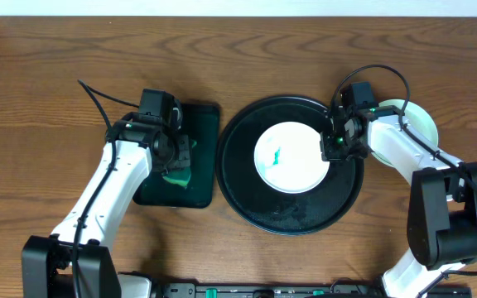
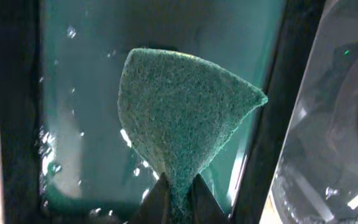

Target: Clean dirty plates on tray and stack at the side

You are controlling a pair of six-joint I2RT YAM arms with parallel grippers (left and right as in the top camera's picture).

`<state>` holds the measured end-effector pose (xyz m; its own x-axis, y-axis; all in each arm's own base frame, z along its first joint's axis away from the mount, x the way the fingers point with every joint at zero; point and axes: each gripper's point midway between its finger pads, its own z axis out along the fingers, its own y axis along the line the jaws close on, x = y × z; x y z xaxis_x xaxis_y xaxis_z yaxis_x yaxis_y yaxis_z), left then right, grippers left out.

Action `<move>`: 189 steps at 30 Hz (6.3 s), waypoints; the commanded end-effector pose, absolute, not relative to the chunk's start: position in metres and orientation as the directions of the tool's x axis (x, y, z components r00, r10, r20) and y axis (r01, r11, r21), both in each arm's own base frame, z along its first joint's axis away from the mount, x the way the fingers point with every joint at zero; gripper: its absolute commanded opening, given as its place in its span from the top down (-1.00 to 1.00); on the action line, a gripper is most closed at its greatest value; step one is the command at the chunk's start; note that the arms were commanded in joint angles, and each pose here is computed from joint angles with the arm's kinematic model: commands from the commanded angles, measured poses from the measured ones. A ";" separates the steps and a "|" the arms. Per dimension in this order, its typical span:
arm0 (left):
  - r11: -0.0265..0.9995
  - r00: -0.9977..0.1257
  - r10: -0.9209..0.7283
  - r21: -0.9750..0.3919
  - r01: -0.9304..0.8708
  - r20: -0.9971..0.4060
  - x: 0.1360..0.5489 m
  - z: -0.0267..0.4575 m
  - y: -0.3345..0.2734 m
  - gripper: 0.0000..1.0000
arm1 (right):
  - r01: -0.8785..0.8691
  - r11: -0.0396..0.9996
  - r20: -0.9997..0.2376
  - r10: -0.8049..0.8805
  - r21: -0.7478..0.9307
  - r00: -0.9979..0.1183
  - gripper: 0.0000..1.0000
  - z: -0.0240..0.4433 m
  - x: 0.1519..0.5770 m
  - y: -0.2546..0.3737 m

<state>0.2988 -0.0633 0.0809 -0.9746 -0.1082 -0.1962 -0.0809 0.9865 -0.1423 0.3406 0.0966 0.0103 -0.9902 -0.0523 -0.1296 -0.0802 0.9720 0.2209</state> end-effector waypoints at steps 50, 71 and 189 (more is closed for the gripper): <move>0.993 -0.948 -0.072 -0.113 -0.038 -0.311 0.351 0.151 -0.172 0.86 | 0.078 0.935 -0.036 0.097 0.347 -0.995 0.97 0.014 0.326 0.141; 0.993 -0.980 -0.060 -0.116 -0.038 -0.190 0.344 0.077 -0.231 0.86 | 0.064 0.949 -0.063 0.088 0.308 -0.994 0.98 0.012 0.330 0.135; 0.922 -0.997 -0.017 -0.387 0.014 -0.077 0.337 0.051 -0.290 0.85 | -0.134 0.971 -0.156 -0.104 0.199 -0.982 0.97 0.004 0.330 0.144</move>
<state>0.3411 -0.2766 0.0250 -0.9969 -0.0275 -0.0737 -0.0055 0.9590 -0.2834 0.3339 0.1387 0.0065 -0.9847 -0.0779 -0.1559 -0.1080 0.9749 0.1950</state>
